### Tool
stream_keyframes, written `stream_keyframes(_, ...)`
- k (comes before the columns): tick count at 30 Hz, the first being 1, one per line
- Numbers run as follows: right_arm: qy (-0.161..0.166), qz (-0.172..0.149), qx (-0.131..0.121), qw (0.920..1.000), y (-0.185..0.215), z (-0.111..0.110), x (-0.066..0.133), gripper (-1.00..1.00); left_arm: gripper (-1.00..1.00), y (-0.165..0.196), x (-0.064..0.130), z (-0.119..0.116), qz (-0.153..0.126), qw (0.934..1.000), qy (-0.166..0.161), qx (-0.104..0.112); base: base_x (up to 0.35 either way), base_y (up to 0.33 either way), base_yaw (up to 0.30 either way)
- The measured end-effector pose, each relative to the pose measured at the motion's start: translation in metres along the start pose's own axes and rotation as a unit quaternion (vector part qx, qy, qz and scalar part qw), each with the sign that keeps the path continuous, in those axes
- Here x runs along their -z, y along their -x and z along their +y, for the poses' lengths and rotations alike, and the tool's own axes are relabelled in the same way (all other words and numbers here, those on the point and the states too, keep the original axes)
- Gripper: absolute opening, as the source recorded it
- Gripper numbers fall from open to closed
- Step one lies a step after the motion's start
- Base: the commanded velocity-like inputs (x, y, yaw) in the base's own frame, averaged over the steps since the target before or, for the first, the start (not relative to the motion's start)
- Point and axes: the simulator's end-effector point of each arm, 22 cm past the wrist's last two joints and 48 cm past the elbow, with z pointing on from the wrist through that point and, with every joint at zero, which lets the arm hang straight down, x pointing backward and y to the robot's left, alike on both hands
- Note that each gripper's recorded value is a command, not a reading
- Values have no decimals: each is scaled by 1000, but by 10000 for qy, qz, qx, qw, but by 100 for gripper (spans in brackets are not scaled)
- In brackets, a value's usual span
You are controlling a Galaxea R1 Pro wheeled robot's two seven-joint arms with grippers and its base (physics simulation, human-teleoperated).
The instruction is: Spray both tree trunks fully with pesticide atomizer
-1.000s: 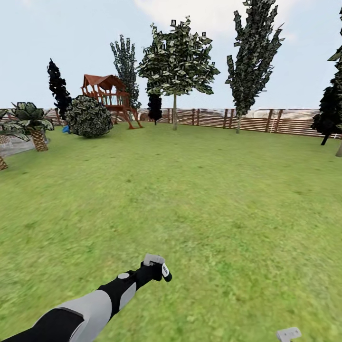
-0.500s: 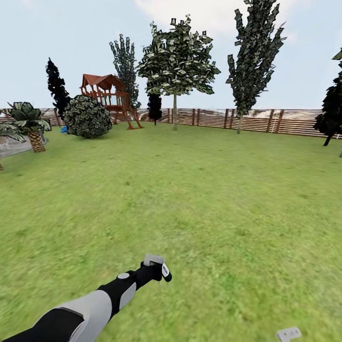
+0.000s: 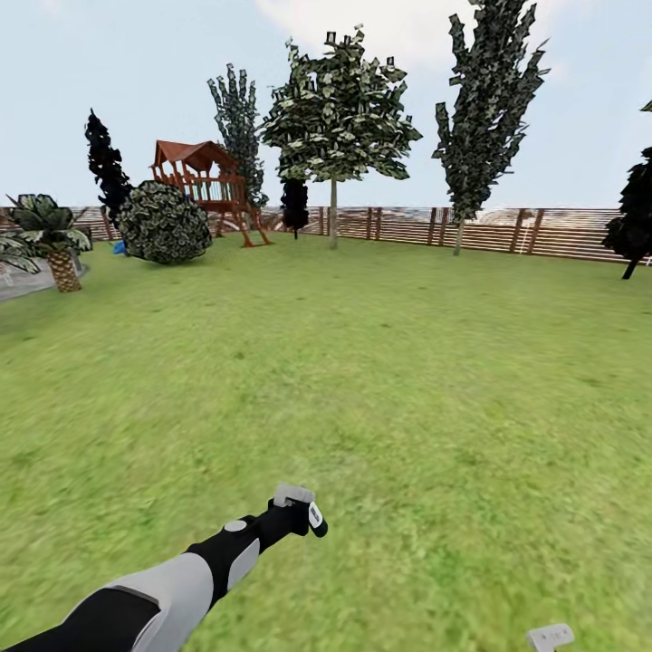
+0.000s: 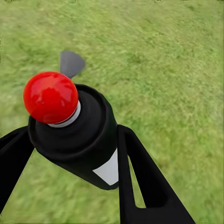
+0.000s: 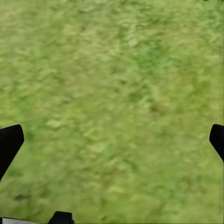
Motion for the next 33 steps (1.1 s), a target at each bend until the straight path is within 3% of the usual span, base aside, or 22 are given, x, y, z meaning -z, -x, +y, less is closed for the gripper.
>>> stream_keyframes(33,0,0,1,10000,0,0,0,100,-100,0,0,0,0,10000,-1,-1,350,0,0)
